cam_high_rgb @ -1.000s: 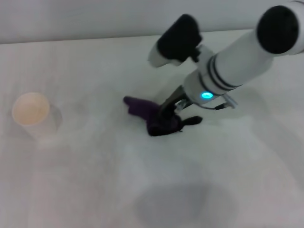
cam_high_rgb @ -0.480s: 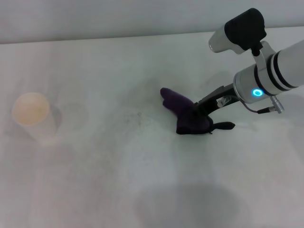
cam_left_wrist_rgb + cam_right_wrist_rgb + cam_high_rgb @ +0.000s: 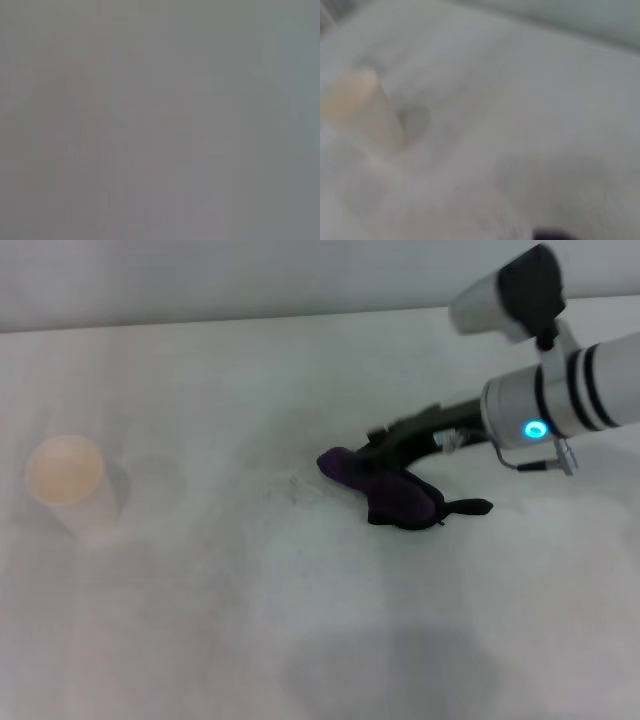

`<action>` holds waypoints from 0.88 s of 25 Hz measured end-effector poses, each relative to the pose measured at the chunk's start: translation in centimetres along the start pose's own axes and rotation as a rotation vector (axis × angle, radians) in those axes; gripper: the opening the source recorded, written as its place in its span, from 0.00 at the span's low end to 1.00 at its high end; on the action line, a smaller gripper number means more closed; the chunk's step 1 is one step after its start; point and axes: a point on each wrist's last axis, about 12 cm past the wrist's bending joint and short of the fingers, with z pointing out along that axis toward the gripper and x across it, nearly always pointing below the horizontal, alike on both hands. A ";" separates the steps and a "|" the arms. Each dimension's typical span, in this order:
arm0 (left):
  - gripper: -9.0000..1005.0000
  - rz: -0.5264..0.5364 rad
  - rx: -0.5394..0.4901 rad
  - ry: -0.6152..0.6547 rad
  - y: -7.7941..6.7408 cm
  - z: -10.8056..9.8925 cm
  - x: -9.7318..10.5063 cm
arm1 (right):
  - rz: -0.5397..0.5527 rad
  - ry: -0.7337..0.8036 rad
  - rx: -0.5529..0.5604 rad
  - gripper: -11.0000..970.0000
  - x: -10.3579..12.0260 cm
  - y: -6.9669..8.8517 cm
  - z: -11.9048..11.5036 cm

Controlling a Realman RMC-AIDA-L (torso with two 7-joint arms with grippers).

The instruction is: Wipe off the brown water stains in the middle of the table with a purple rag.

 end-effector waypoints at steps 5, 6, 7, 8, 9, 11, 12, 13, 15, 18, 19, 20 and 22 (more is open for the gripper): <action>0.88 0.000 -0.002 0.000 0.0 0.0 0.0 | 0.051 -0.324 -0.110 0.66 0.6 -1.3 -1.8; 0.88 0.000 -0.002 0.001 0.0 0.0 0.0 | 0.073 -0.390 -0.126 0.71 0.9 -1.6 -2.2; 0.88 0.000 -0.002 0.001 0.0 0.0 0.0 | 0.112 -0.478 -0.146 0.75 1.5 -2.1 -2.6; 0.88 0.000 -0.003 0.001 0.0 0.0 0.0 | 0.142 -0.550 -0.159 0.78 1.9 -2.5 -3.0; 0.88 -0.001 -0.003 0.001 0.1 -0.1 0.0 | 0.210 -0.704 -0.173 0.81 2.9 -3.2 -4.0; 0.88 -0.002 -0.005 0.001 0.1 -0.1 0.0 | 0.254 -0.791 -0.169 0.88 3.6 -3.6 -4.6; 0.88 -0.003 -0.008 0.000 0.1 0.0 0.0 | 0.290 -0.855 -0.155 0.91 4.2 -3.9 -5.1; 0.88 -0.005 -0.012 -0.001 0.1 0.0 0.0 | 0.318 -0.925 -0.133 0.89 5.0 -4.2 -5.6; 0.88 -0.010 -0.022 -0.001 0.2 -0.1 0.0 | 0.325 -1.038 -0.057 0.87 6.7 -4.5 -6.3; 0.88 -0.013 -0.028 0.002 0.2 -0.1 0.1 | 0.222 -1.133 0.181 0.83 9.5 -4.6 -6.5; 0.88 -0.013 -0.028 0.002 0.2 -0.1 0.1 | 0.187 -1.130 0.261 0.81 10.3 -4.6 -6.3; 0.88 -0.014 -0.028 0.003 0.2 -0.2 0.1 | 0.142 -1.114 0.351 0.79 11.1 -4.7 -6.1; 0.88 -0.014 -0.028 0.003 0.2 -0.2 0.1 | 0.075 -1.054 0.501 0.76 12.3 -4.9 -5.6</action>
